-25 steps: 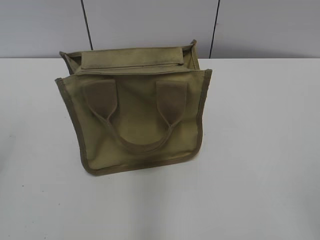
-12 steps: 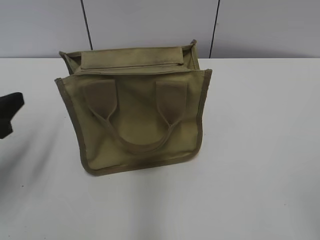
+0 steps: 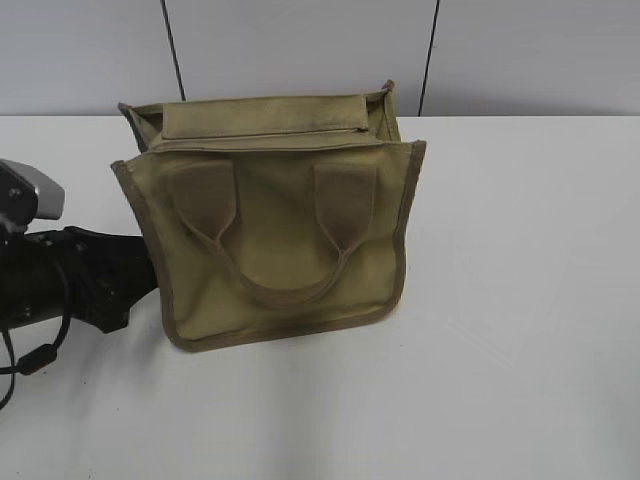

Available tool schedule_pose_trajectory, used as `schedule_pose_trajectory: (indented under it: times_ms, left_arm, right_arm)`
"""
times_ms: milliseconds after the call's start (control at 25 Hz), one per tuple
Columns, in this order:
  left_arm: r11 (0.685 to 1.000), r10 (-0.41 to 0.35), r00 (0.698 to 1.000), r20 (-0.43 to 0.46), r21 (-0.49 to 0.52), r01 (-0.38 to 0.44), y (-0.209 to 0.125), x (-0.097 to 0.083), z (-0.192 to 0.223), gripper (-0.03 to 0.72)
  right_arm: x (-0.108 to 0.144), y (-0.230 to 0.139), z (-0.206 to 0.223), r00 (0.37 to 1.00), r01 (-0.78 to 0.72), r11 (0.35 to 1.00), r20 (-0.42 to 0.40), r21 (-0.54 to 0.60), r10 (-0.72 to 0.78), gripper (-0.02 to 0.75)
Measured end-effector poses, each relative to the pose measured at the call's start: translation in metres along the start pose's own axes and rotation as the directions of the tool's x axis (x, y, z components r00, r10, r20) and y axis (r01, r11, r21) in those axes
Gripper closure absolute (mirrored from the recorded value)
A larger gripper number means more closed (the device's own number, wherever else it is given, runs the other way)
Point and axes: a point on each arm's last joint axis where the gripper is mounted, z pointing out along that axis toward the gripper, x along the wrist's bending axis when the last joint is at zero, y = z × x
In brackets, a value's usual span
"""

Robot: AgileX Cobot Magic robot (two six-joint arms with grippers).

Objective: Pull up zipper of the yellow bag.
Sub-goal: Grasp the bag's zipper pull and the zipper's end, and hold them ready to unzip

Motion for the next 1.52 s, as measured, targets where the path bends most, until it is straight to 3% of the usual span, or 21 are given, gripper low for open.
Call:
schedule_pose_trajectory:
  times_ms: [360,600,760,1360,1520]
  left_arm:
    - [0.991,-0.057,0.994,0.093,-0.116,0.067,-0.009,0.015,0.038,0.318]
    - [0.986,-0.115,0.993,0.031,-0.122,0.118,-0.021,0.024,0.046,0.384]
    - [0.984,-0.105,0.994,0.021,-0.145,0.107,-0.016,0.029,0.050,0.419]
    - [0.983,-0.058,0.997,0.056,-0.168,0.067,-0.006,0.026,0.049,0.421]
    - [0.983,-0.061,0.997,0.053,-0.171,0.069,-0.006,0.026,0.049,0.509]
  right_arm:
    - [0.000,0.000,0.000,1.000,0.000,1.000,0.000,0.000,0.000,0.160]
    - [0.000,0.000,0.000,1.000,0.000,1.000,0.000,0.000,0.000,0.160]
    - [0.000,0.000,0.000,1.000,0.000,1.000,0.000,0.000,0.000,0.160]
    - [0.000,0.000,0.000,1.000,0.000,1.000,0.000,0.000,0.000,0.160]
    - [0.000,0.000,0.000,1.000,0.000,1.000,0.000,0.000,0.000,0.160]
